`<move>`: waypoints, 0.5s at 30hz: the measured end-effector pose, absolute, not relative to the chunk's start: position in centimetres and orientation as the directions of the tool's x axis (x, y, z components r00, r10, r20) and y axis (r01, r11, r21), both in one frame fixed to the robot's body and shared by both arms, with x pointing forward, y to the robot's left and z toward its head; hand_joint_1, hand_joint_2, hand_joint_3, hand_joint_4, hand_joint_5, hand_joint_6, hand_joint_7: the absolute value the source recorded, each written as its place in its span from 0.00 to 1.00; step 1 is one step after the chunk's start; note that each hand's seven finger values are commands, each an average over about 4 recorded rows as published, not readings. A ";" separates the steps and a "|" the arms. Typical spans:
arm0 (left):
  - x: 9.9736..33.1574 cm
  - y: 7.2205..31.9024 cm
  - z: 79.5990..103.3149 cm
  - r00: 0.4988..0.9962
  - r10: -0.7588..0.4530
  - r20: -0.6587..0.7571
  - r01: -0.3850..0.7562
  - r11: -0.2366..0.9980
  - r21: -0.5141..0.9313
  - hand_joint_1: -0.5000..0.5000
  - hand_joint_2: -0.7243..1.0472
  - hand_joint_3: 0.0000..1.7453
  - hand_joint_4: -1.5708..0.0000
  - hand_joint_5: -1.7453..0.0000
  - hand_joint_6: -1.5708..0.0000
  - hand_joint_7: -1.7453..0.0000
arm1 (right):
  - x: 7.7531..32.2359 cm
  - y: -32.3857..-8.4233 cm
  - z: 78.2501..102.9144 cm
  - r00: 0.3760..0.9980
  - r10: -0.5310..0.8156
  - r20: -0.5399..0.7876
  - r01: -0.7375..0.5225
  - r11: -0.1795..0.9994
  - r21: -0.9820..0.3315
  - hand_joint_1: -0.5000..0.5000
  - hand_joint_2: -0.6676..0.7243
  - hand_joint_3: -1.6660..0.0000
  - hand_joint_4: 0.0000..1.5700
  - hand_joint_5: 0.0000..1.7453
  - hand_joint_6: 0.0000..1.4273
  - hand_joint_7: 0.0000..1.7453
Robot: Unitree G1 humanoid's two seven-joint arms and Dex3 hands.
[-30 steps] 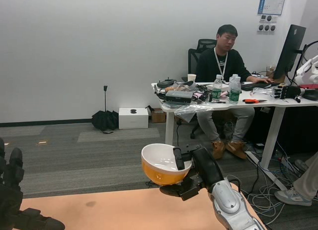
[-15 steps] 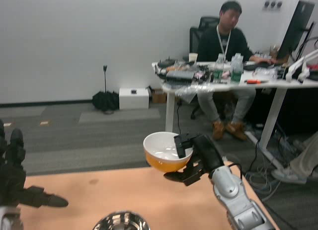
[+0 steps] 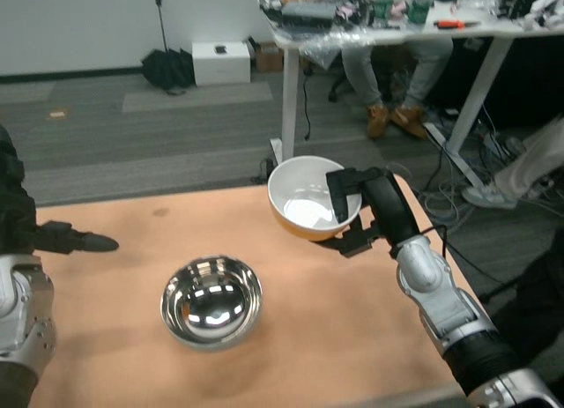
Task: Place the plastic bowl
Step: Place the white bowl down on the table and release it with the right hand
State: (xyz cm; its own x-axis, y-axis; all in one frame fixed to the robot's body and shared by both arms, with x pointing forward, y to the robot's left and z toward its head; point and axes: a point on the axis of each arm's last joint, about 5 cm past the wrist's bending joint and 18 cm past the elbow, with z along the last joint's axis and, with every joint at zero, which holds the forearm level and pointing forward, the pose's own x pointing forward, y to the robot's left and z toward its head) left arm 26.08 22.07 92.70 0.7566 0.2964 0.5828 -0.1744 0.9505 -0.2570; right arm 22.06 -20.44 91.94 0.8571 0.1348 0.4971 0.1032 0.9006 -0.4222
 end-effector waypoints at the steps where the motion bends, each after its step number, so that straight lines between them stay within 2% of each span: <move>1: 26.1 22.1 92.7 0.757 0.297 0.582 -0.175 0.950 -0.258 0.00 0.15 0.00 0.88 1.00 0.97 0.96 | 21.8 -20.6 91.7 0.858 0.133 0.496 0.112 0.893 -0.435 0.67 0.28 0.49 1.00 0.89 0.84 0.96; 5: 26.1 22.1 92.6 0.759 0.299 0.578 -0.177 0.950 -0.257 0.00 0.15 0.05 0.88 1.00 0.97 0.94 | 21.0 -21.1 90.9 0.874 0.140 0.466 0.120 0.867 -0.484 0.67 0.26 0.48 1.00 0.89 0.85 0.96; 9: 26.1 22.1 92.6 0.761 0.298 0.576 -0.177 0.950 -0.257 0.00 0.15 0.01 0.88 1.00 0.97 0.96 | 20.6 -21.6 89.7 0.902 0.130 0.411 0.108 0.854 -0.509 0.67 0.23 0.38 1.00 0.89 0.88 0.96; 13: 26.1 22.1 92.5 0.760 0.306 0.574 -0.179 0.947 -0.267 0.00 0.15 0.03 0.86 1.00 0.97 0.96 | 20.1 -22.0 87.8 0.942 0.124 0.312 0.065 0.845 -0.531 0.67 0.22 0.35 0.98 0.89 0.88 0.96; 15: 26.1 22.1 92.5 0.757 0.309 0.575 -0.180 0.945 -0.272 0.00 0.15 0.00 0.86 1.00 0.97 0.96 | 20.0 -21.9 87.2 0.950 0.133 0.282 0.040 0.845 -0.533 0.67 0.23 0.35 0.97 0.90 0.88 0.96</move>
